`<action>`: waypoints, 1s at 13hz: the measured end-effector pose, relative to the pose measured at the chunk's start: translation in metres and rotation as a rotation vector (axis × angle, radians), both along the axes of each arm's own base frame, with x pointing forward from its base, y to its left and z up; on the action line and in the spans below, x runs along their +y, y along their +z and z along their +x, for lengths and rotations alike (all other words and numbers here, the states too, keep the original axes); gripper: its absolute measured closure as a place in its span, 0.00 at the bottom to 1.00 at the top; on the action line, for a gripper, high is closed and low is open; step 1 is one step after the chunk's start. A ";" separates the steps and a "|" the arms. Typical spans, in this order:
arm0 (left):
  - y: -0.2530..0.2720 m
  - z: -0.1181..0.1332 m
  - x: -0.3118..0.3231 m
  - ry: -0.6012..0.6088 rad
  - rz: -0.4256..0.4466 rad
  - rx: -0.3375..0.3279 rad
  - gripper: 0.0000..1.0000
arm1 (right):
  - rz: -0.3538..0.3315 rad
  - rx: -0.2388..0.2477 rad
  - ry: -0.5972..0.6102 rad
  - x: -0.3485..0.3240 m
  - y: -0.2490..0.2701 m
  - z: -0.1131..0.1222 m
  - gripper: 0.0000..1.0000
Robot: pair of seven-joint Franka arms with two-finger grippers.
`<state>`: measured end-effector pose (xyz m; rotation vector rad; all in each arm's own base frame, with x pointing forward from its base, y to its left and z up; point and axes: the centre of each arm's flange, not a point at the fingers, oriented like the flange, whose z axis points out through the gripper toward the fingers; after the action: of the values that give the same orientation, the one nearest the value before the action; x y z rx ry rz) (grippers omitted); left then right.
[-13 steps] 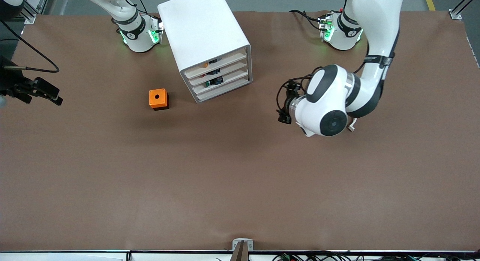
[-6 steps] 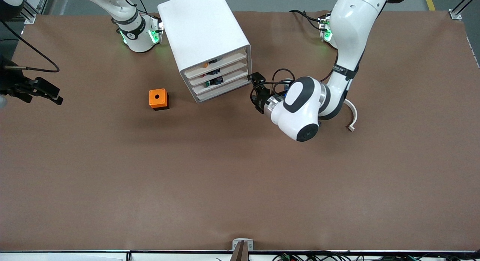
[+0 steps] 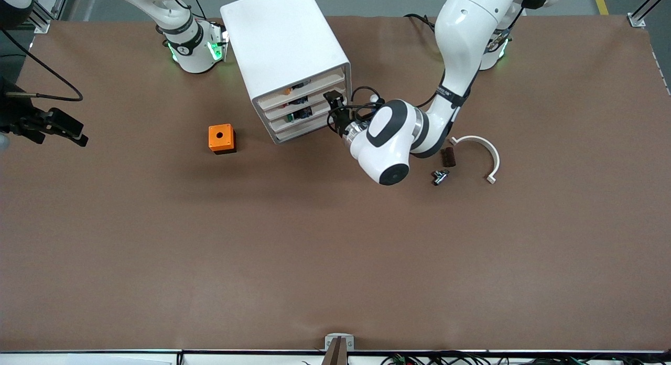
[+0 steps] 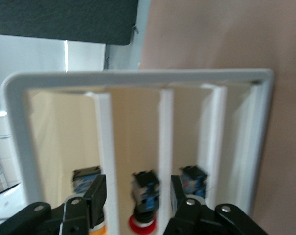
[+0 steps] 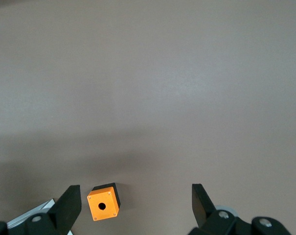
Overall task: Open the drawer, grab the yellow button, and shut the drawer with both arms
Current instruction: 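Grip the drawer front with the left gripper and pull it open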
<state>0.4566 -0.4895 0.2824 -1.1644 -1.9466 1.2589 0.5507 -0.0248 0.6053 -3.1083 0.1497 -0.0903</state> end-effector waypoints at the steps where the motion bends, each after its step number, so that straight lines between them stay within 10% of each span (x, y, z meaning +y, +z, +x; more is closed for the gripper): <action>1: 0.001 0.001 0.000 0.012 -0.003 0.009 0.41 | 0.000 0.000 0.000 0.000 0.000 0.000 0.00; 10: -0.013 -0.027 -0.024 -0.034 0.003 0.057 0.60 | 0.000 0.005 0.000 0.000 0.000 -0.001 0.00; 13: -0.007 -0.027 -0.025 -0.035 -0.013 0.072 0.87 | 0.000 0.005 0.000 0.000 -0.001 -0.001 0.00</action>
<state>0.4301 -0.5146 0.2753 -1.1397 -1.8605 1.2796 0.5502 -0.0248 0.6048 -3.1085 0.1498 -0.0820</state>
